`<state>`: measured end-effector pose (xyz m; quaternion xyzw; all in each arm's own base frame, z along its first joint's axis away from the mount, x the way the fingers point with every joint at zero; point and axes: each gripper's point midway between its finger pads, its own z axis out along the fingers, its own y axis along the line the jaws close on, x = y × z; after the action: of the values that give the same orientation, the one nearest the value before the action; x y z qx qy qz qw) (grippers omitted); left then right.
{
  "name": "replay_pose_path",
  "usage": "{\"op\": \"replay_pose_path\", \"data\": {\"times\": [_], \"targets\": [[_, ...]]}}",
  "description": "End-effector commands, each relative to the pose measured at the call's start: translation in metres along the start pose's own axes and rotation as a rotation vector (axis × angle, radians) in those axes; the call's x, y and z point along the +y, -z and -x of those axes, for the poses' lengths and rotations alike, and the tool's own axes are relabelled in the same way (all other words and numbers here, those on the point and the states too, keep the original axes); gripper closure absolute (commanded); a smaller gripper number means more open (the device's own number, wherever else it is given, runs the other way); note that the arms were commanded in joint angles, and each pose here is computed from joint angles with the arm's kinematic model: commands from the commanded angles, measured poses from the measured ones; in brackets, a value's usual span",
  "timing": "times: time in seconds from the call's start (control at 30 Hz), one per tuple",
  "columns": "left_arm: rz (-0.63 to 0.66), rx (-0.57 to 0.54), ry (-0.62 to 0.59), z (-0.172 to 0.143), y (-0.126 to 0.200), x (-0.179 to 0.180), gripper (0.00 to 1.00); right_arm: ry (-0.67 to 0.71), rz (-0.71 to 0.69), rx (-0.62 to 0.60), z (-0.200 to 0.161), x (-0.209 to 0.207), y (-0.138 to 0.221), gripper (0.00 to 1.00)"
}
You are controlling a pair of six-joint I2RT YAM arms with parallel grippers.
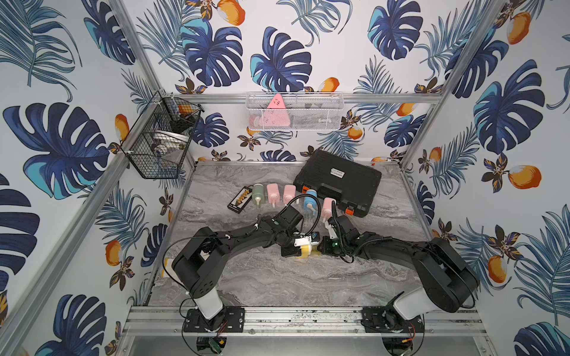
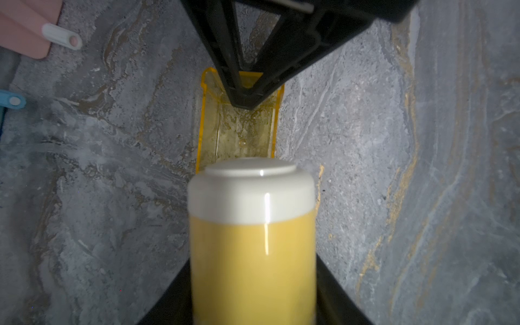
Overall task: Put the tray back into the pencil sharpener
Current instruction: Close the container of the pencil sharpener.
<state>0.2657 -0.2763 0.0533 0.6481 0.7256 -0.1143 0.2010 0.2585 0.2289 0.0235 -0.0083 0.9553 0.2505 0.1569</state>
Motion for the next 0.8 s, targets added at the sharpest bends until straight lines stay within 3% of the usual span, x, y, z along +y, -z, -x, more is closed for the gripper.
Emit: {"op": "replay_pose_path", "data": {"times": [0.0, 0.77], "targets": [[0.014, 0.052, -0.022, -0.0123, -0.0051, 0.0012, 0.55, 0.019, -0.022, 0.01, -0.0021, -0.0035, -0.0003, 0.81], [0.027, 0.038, -0.032, -0.0104, -0.0035, 0.0027, 0.54, 0.074, 0.003, 0.014, -0.0023, 0.0023, 0.0036, 0.84]]}}
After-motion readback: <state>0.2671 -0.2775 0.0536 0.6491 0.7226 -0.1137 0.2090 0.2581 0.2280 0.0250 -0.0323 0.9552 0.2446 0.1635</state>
